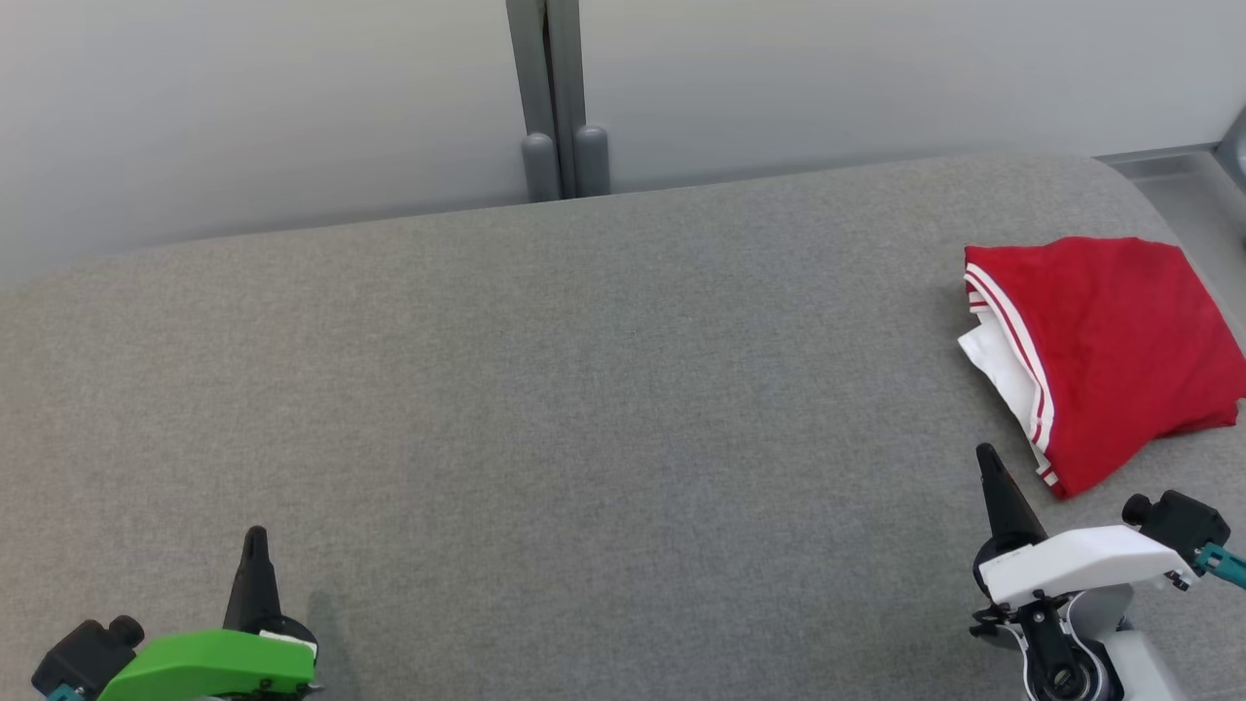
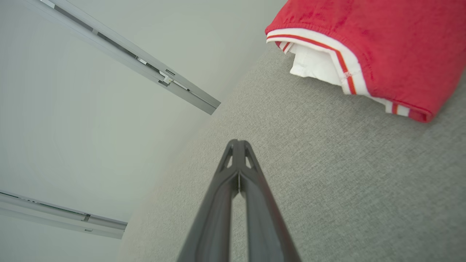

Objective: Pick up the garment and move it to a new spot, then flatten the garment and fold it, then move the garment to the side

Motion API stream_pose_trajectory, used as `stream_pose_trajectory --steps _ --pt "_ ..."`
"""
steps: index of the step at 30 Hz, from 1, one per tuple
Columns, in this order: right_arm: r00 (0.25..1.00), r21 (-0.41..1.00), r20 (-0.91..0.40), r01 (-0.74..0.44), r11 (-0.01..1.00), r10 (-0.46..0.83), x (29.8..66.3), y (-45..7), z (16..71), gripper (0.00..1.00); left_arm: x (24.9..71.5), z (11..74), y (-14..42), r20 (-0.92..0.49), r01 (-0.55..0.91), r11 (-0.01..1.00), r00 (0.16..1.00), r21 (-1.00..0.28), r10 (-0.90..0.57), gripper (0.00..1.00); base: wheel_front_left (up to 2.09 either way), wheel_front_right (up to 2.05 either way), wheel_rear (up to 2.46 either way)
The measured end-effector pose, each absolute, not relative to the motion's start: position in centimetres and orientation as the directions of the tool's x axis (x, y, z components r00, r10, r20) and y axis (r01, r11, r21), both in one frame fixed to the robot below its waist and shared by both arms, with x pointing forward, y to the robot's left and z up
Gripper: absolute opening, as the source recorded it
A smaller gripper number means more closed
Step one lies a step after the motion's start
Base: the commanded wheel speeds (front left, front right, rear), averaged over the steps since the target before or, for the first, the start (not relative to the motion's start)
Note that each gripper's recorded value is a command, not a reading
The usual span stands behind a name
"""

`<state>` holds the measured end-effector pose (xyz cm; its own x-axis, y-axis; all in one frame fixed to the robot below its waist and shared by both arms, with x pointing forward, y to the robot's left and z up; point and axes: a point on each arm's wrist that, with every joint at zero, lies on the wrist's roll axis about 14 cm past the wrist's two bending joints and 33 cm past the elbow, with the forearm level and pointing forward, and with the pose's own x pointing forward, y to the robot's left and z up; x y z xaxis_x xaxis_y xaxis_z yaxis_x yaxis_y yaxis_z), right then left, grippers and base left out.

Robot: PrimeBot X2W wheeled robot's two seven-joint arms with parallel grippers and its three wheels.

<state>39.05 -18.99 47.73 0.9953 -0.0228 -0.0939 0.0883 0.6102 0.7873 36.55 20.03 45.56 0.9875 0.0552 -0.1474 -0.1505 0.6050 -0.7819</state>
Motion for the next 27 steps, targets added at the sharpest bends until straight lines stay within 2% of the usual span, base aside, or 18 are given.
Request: stream_pose_trajectory --steps 27 --pt "0.997 0.928 -0.075 0.077 0.365 -0.02 39.0 -19.5 48.7 0.0 37.6 47.3 20.0 -0.11 -0.115 0.364 0.993 -0.924 0.035 0.0 0.0 0.0 0.0"
